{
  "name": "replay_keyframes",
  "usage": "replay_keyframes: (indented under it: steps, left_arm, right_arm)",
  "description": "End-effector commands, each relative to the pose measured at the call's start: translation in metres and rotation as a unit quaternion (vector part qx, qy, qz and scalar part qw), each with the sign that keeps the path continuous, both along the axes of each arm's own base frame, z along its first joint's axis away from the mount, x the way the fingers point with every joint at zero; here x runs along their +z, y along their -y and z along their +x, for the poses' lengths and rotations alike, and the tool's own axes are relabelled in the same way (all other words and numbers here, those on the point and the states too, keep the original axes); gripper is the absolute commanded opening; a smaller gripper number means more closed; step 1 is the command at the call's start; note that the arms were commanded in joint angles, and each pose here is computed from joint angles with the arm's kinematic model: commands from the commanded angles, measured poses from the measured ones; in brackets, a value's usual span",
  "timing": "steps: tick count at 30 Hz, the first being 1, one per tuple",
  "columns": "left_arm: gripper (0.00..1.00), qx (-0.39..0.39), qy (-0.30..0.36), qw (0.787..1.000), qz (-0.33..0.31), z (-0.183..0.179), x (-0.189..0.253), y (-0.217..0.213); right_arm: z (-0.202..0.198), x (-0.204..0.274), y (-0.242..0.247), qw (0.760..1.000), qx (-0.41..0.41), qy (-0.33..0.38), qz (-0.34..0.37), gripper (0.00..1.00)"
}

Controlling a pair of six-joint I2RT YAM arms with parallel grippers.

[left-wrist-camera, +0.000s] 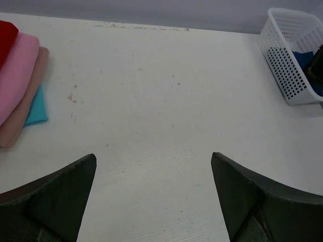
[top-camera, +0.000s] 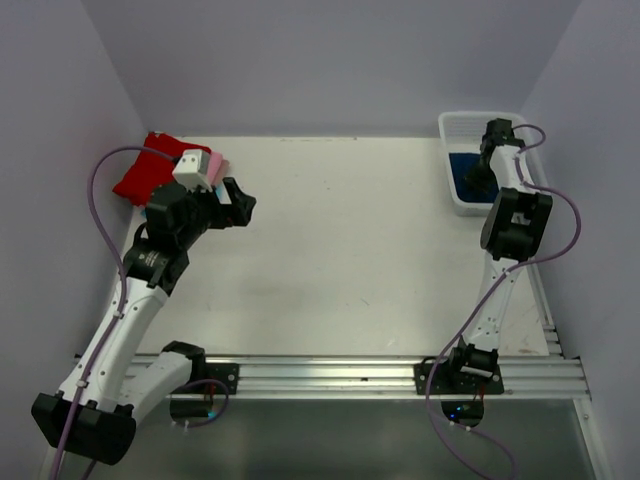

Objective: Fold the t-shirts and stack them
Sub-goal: Grab crumpled tshirt from bin with the right arm, then move the tshirt to the center of the board

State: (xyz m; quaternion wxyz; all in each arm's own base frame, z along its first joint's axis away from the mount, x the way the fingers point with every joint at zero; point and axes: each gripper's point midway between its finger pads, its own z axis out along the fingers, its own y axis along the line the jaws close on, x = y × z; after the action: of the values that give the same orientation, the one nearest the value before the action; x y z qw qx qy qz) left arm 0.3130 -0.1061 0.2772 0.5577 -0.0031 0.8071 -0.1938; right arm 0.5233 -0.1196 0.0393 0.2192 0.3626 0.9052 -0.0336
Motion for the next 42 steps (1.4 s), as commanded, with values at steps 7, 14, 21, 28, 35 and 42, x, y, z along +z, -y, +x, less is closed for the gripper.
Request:
replay_keyframes:
  steps: [7, 14, 21, 28, 35, 42]
  left_arm:
    - [1.00, -0.007, 0.004, 1.000, -0.017, -0.007, 0.003, 0.003]
    - [1.00, -0.013, -0.001, 1.000, -0.021, -0.005, -0.003, 0.006]
    - [1.00, -0.016, -0.001, 1.000, -0.024, -0.002, -0.007, 0.008]
    - [1.00, -0.007, 0.001, 1.000, -0.021, -0.001, -0.007, 0.005]
    - [1.00, 0.005, 0.011, 1.000, -0.018, -0.005, 0.000, -0.001]
    - [1.00, 0.009, 0.018, 0.999, -0.028, -0.011, 0.005, -0.002]
  right_arm:
    - [0.010, 0.079, -0.012, 0.994, 0.001, 0.112, 0.009, 0.00]
    - [-0.025, 0.209, -0.051, 0.939, 0.042, 0.342, 0.025, 0.00]
    - [-0.096, 0.307, -0.125, 0.849, 0.166, 0.498, 0.067, 0.00]
    - [-0.179, 0.305, -0.259, 0.771, 0.390, 0.463, 0.195, 0.00]
    - [-0.259, 0.264, -0.330, 0.717, 0.496, 0.385, 0.302, 0.00]
    - [-0.296, 0.221, -0.344, 0.712, 0.525, 0.318, 0.341, 0.00]
